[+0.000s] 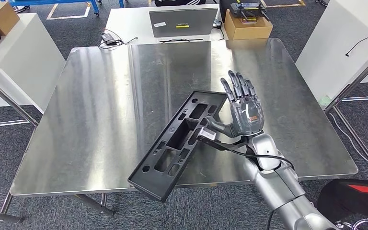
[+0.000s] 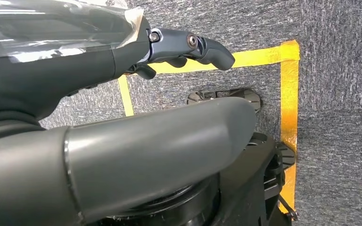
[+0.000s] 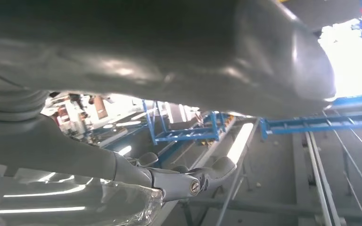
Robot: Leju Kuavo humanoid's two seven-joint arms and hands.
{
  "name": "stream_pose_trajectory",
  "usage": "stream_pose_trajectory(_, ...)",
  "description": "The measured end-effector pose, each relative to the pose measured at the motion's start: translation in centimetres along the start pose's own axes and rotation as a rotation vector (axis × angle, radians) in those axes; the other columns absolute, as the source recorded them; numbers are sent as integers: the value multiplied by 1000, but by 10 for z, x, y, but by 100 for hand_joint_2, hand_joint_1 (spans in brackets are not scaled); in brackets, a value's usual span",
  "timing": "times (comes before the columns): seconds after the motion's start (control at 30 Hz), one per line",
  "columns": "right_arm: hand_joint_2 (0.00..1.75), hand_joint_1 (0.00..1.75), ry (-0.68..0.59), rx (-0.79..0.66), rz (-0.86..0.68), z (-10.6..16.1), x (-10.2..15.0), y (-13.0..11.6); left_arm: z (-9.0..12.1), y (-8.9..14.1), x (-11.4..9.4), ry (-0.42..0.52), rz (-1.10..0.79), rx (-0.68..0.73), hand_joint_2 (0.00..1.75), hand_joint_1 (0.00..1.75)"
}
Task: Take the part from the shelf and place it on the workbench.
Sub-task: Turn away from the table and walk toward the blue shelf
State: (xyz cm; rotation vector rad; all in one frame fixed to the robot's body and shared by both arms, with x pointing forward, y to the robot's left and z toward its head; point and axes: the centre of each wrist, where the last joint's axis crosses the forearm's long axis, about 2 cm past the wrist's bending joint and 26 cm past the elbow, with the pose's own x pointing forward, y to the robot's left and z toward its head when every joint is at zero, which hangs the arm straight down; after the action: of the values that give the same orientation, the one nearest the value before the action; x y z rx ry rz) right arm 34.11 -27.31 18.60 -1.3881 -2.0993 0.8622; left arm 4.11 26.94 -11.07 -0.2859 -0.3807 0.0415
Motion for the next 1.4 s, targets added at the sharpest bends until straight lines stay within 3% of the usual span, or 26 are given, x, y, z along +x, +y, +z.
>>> stream_pose_trajectory(0.1,0,0,-137,-104,-89,1,8,-9,0,-1,0,-3,-3,-2,0,0)
stream_pose_trajectory(0.2,0,0,-173,-257,-222,5,18,-20,-1,-1,2,-5,-8,-4,0,0)
stream_pose_trajectory(0.33,0,0,-49,-466,-482,10,29,-36,-1,-1,3,-4,-14,-5,0,0)
stream_pose_trajectory(0.43,0,0,69,-542,-814,13,41,-43,-1,-1,4,-3,-15,-4,0,0)
stream_pose_trajectory(0.5,0,0,86,-528,-1092,16,52,-47,-1,0,4,-2,-15,-3,0,0)
stream_pose_trajectory(0.6,0,0,8,-417,-1462,22,66,-53,-1,1,5,0,-14,0,0,0)
stream_pose_trajectory(0.77,0,0,-154,-233,-1862,37,76,-54,-1,3,6,4,-9,5,0,0)
stream_pose_trajectory(1.0,0,0,-204,-232,-2053,49,71,-56,0,8,8,-6,11,19,0,0)
stream_pose_trajectory(1.4,0,0,-123,-300,-2063,67,58,-58,0,9,10,-12,2,22,0,0)
